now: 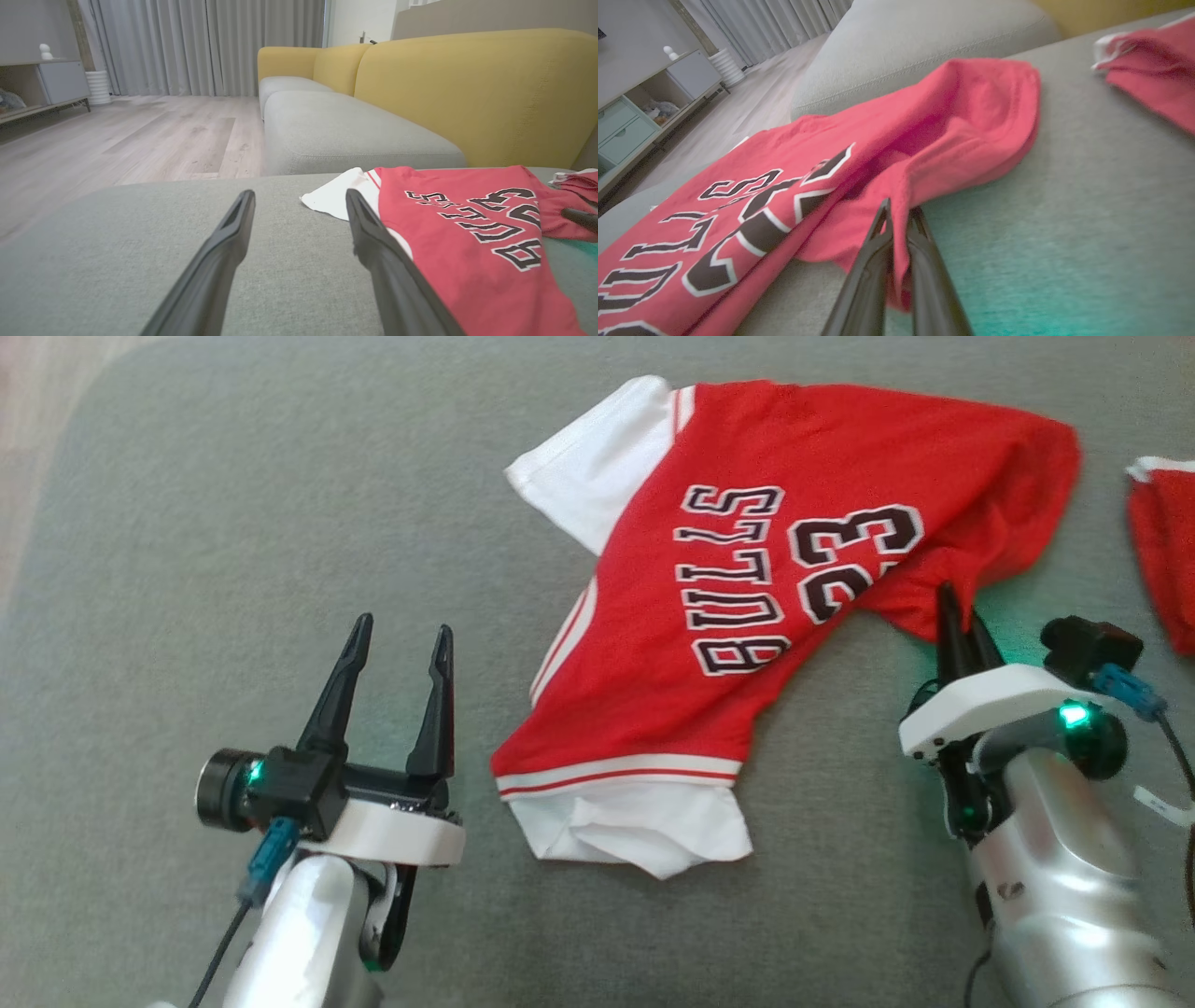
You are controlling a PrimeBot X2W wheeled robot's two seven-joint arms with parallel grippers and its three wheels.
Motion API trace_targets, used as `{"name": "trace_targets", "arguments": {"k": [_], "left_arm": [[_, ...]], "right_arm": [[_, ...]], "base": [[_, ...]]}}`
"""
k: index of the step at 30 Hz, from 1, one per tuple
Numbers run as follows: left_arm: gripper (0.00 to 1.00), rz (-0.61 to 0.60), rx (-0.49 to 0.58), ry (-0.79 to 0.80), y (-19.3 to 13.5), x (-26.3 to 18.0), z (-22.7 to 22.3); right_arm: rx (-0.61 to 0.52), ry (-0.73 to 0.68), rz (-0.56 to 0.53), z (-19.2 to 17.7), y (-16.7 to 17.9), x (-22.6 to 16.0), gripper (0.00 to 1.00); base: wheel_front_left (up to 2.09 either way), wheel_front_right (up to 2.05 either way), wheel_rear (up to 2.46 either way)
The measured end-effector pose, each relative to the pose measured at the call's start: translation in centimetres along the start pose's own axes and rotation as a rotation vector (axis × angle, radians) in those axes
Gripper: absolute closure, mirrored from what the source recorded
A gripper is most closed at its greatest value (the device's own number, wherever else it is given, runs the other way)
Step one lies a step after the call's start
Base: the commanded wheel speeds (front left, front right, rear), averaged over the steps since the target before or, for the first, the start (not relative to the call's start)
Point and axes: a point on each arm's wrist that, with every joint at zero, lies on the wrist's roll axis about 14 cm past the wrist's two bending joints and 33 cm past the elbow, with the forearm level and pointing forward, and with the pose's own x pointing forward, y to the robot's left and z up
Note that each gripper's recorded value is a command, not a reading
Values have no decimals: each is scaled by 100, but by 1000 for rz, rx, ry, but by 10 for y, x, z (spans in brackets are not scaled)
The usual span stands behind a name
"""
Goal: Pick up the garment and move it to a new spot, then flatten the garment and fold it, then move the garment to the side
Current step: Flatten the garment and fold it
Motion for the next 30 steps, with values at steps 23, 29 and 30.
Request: {"name": "trace_targets", "arguments": {"k": [23, 29, 30], "left_arm": [[0, -164, -22, -74, -60, 3, 26], [0, -152, -18, -83, -56, 0, 30], [0, -149, -18, -83, -55, -1, 29]], "right_arm": [[-338, -223, -296, 98, -102, -120, 0], [-409, -400, -227, 141, -66, -123, 0], [-416, -433, -200, 146, -56, -122, 0]], "base": [[0, 0, 0], [0, 0, 0], [0, 0, 0]]}}
